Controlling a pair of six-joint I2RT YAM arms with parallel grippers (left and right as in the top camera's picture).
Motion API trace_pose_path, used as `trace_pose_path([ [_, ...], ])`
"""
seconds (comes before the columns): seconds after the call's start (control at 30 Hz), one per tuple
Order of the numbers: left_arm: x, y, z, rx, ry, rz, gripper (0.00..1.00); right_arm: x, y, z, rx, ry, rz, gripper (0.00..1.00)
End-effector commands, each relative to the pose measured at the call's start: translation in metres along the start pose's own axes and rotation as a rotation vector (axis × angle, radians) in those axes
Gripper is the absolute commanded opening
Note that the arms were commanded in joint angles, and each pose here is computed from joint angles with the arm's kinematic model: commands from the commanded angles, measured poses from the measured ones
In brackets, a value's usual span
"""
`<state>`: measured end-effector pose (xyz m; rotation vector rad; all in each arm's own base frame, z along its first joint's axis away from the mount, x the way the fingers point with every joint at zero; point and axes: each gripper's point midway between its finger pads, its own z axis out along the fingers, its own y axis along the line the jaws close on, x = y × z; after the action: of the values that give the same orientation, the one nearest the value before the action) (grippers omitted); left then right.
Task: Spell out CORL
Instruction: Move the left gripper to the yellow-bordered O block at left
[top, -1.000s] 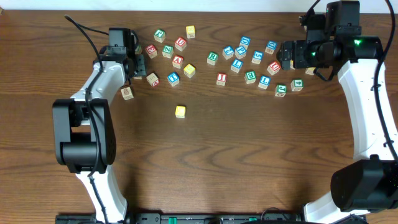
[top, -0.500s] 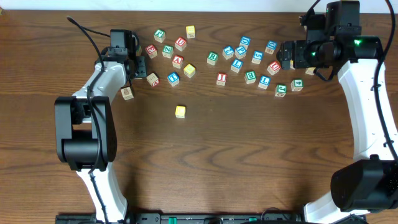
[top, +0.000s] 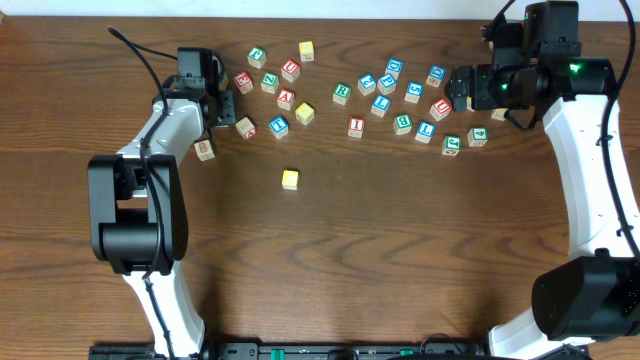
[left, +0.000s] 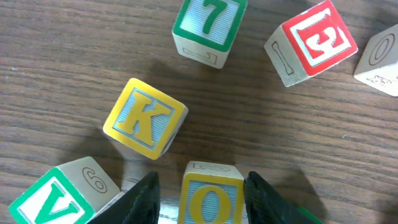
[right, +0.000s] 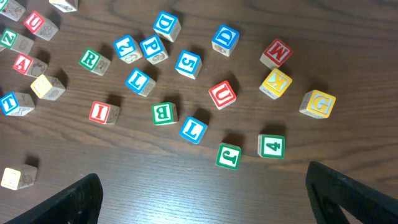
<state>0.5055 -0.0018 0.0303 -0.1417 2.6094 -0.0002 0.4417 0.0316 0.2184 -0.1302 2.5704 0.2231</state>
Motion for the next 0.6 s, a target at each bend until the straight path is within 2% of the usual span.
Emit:
trace_pose_path([
  [0.0, 0.0115, -0.0051, 0.0081, 0.002, 0.028, 0.021, 0.44, -0.0069, 0.0089, -0.0057, -0.014, -0.021, -0.03, 0.99],
  [0.57, 0.0095, -0.0085, 0.0083, 0.002, 0.016, 0.028, 0.43, -0.0069, 0.0089, -0.0057, -0.014, -0.021, -0.03, 0.99],
])
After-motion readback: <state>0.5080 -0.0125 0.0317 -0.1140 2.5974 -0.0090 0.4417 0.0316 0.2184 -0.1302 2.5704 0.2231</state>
